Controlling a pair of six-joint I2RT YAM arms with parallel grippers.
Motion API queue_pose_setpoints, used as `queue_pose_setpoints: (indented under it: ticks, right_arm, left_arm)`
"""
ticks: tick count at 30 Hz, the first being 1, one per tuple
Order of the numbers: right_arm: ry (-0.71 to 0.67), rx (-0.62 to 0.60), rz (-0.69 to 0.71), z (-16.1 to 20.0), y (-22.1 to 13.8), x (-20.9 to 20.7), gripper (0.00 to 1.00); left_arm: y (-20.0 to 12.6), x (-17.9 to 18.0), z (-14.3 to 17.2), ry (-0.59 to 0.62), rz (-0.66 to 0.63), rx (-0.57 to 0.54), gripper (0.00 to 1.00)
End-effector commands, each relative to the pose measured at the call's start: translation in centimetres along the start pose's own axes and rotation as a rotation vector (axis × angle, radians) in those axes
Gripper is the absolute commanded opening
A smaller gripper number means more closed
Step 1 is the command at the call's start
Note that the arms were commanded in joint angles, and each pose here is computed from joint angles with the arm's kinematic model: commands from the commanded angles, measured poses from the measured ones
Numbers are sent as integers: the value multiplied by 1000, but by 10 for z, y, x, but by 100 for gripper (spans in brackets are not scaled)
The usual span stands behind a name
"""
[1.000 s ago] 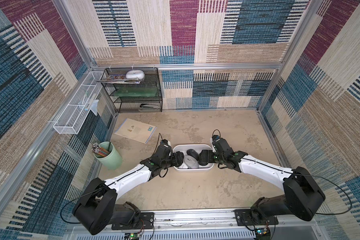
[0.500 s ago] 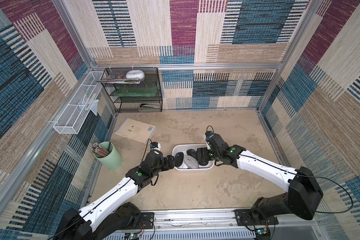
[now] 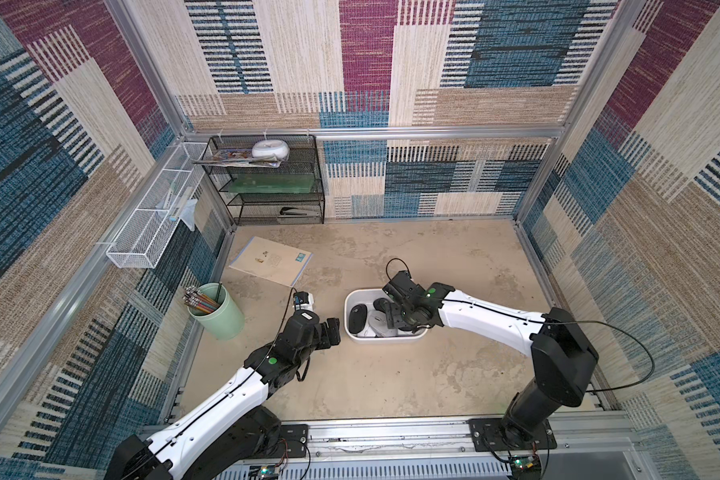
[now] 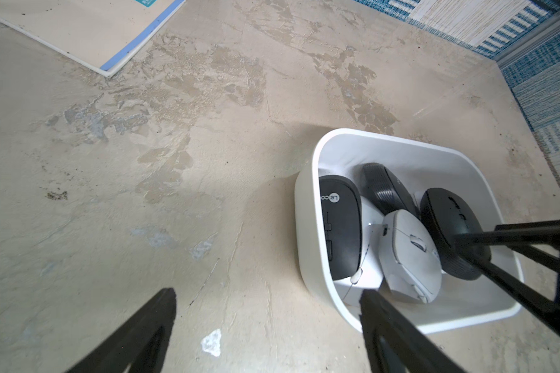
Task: Take out the mouse from the storage box
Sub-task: Pick up the mouse from the storage box.
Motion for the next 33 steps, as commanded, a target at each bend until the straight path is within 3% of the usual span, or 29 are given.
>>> queue_pose_setpoints:
  ticks: [1, 18, 33]
  right_arm:
    - [8, 2, 68, 1, 2, -5, 80]
    - [-13, 22, 169, 3, 32, -1, 76]
    - [-12, -10, 141, -1, 26, 0, 54]
  left_arm:
    - [0, 1, -2, 14, -8, -20, 93]
    - [2, 0, 0, 18, 1, -24, 93]
    - [1, -3, -3, 15, 24, -13, 93]
Point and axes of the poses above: each gripper's point midway between its finger pads, its own y axis out along the fingers, its own x axis along the line the jaws close on, z = x × y, the point moved 8 cm from there along -y, back along the fingers, and after that the axes turned 12 degrees about y, right-handed, at the moved point
